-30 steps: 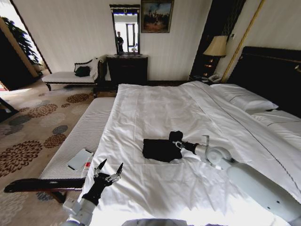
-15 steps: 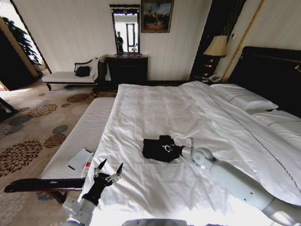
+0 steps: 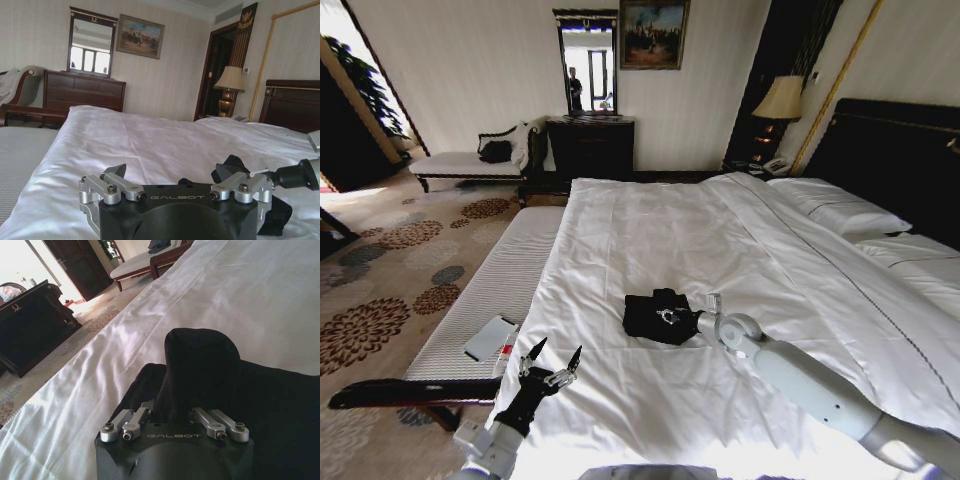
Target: Fold the clothes on the bed.
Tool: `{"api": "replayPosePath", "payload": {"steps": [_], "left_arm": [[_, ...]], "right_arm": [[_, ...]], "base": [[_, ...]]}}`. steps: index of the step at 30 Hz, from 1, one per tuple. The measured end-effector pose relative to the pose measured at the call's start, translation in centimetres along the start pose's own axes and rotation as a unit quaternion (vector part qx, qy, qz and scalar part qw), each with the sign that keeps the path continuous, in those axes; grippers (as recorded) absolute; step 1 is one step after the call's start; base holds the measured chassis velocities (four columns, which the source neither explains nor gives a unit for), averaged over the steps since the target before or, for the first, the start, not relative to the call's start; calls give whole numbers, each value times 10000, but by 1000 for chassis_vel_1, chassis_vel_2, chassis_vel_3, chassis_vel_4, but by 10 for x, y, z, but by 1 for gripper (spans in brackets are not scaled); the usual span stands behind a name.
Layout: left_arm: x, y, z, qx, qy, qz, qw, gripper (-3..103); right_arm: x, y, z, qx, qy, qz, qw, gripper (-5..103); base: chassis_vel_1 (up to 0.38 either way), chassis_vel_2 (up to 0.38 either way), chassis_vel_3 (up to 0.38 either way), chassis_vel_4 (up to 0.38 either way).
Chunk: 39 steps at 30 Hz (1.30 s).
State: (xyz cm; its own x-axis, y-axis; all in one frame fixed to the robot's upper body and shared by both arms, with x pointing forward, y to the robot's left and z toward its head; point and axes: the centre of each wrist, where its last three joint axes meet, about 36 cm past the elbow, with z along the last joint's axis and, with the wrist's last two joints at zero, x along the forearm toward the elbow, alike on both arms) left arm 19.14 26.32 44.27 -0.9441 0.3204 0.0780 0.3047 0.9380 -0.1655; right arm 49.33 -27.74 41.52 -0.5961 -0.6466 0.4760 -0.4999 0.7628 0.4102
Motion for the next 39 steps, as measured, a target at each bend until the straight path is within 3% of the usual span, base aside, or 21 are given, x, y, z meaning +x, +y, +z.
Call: {"api": "replayPosePath", "payload": {"steps": [4, 7, 8, 10, 13, 15, 17, 19, 25, 29, 30, 32, 33, 35, 36, 39], "left_arm": [[0, 0, 0, 0, 0, 0, 10000, 100], [0, 0, 0, 0, 0, 0, 10000, 100], [0, 0, 0, 0, 0, 0, 10000, 100], [0, 0, 0, 0, 0, 0, 10000, 100], [0, 0, 0, 0, 0, 0, 10000, 100], [0, 0, 0, 0, 0, 0, 10000, 100], [0, 0, 0, 0, 0, 0, 10000, 100], [0, 0, 0, 1, 0, 0, 10000, 100], [0, 0, 0, 0, 0, 0, 10000, 100], [0, 0, 0, 0, 0, 0, 10000, 100], [0, 0, 0, 0, 0, 0, 10000, 100], [0, 0, 0, 0, 0, 0, 10000, 100], [0, 0, 0, 0, 0, 1, 10000, 100], [0, 0, 0, 1, 0, 0, 10000, 100], [0, 0, 0, 1, 0, 0, 10000, 100], [0, 0, 0, 0, 0, 0, 10000, 100]], "right_arm": [[-5, 9, -5, 129, -58, -80, 9999, 41], [-10, 25, -11, 290, -103, -230, 9993, 57], [-10, 28, -12, 358, -112, -263, 9989, 57], [-9, 43, -15, 618, -133, -419, 9971, 68], [-8, 53, -18, 717, -170, -549, 9958, 73], [-4, 70, -25, 717, -340, -746, 9941, 84], [-2, 72, -28, 671, -436, -756, 9939, 89], [1, 67, -30, 625, -614, -663, 9939, 98], [-1, 24, -14, 729, -1231, 82, 9897, 100], [20, -9, 5, 1251, -1856, 909, 9704, 100], [20, -9, 5, 1251, -1856, 909, 9704, 100], [35, -17, 7, 1567, -2060, 1281, 9574, 100], [51, -19, 4, 1801, -2325, 1679, 9409, 100], [69, -22, 3, 1987, -2589, 2022, 9234, 100], [69, -22, 3, 1987, -2589, 2022, 9234, 100], [104, -29, 16, 2295, -2847, 2465, 8975, 100]], "base": [[0, 0, 0, 0], [0, 0, 0, 0], [0, 0, 0, 0], [0, 0, 0, 0], [0, 0, 0, 0], [0, 0, 0, 0], [0, 0, 0, 0], [0, 0, 0, 0], [0, 0, 0, 0], [0, 0, 0, 0], [0, 0, 0, 0], [0, 0, 0, 0], [0, 0, 0, 0], [0, 0, 0, 0], [0, 0, 0, 0], [0, 0, 0, 0]]}}
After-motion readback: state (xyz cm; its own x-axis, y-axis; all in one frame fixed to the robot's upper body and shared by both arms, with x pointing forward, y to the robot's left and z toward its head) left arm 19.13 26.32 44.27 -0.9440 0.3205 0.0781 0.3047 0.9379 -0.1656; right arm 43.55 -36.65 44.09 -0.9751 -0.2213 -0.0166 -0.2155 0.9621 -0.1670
